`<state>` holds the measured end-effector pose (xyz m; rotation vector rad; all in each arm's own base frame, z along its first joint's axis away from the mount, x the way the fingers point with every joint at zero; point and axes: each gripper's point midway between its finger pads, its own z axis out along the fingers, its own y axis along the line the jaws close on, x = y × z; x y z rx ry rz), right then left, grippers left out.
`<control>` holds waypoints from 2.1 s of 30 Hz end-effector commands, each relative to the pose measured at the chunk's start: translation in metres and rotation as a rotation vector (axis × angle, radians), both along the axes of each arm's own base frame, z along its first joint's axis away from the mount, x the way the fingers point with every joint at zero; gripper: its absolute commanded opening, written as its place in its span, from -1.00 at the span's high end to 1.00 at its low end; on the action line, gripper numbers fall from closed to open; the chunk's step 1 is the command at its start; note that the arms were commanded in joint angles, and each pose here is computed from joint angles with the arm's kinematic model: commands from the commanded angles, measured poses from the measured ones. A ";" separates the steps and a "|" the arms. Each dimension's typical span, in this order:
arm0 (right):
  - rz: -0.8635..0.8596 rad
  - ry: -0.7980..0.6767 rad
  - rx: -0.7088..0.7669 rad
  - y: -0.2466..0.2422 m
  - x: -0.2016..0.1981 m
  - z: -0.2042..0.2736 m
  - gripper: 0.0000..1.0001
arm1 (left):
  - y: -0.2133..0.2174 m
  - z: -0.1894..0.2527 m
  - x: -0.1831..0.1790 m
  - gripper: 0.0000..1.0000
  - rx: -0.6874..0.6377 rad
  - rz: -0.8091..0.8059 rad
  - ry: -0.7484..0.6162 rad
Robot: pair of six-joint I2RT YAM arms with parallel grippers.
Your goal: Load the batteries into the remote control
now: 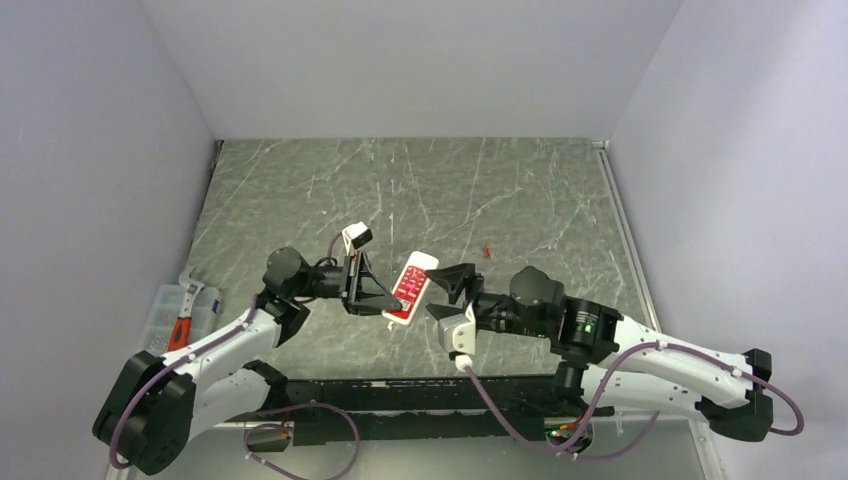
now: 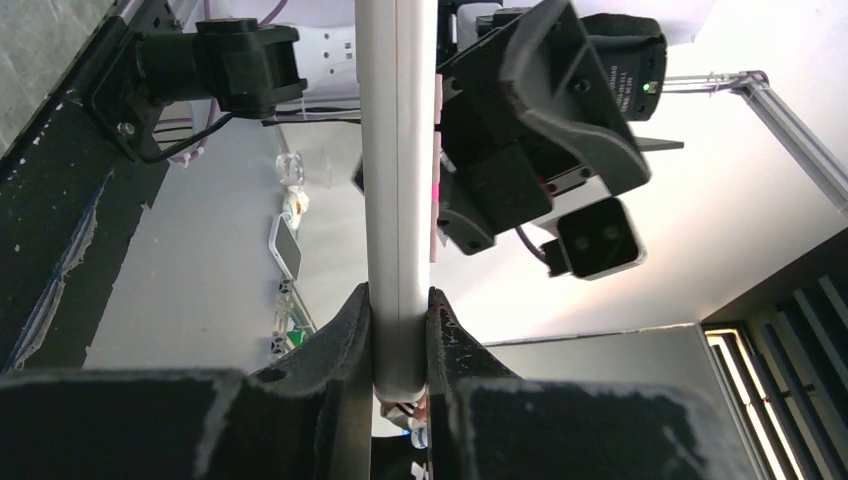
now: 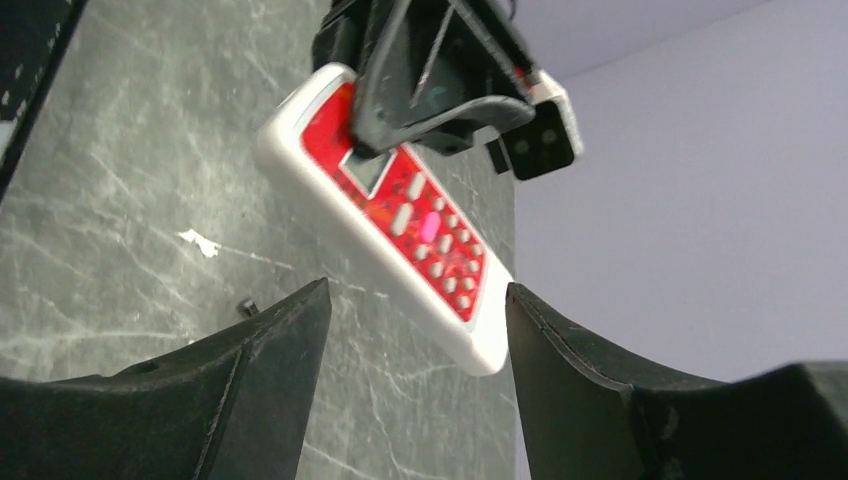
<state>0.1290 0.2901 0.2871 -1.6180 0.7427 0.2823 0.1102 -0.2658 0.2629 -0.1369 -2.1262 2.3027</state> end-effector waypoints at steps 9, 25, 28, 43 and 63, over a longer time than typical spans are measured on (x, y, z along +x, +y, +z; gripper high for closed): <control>-0.127 -0.234 -0.053 0.005 0.019 0.015 -0.29 | 0.008 0.020 -0.013 1.00 -0.051 -0.030 -0.081; -0.178 -0.392 -0.009 0.016 0.027 0.030 -0.04 | 0.011 0.022 -0.019 1.00 -0.049 -0.047 -0.092; -0.181 -0.393 -0.001 0.016 0.027 0.033 0.16 | 0.011 0.021 -0.020 1.00 -0.046 -0.046 -0.090; -0.181 -0.369 -0.048 0.011 0.026 0.027 1.00 | 0.009 0.013 -0.016 0.21 0.019 -0.030 -0.091; -0.291 -0.139 -0.082 -0.017 0.028 0.001 1.00 | 0.014 0.018 0.021 -0.34 0.249 0.122 -0.324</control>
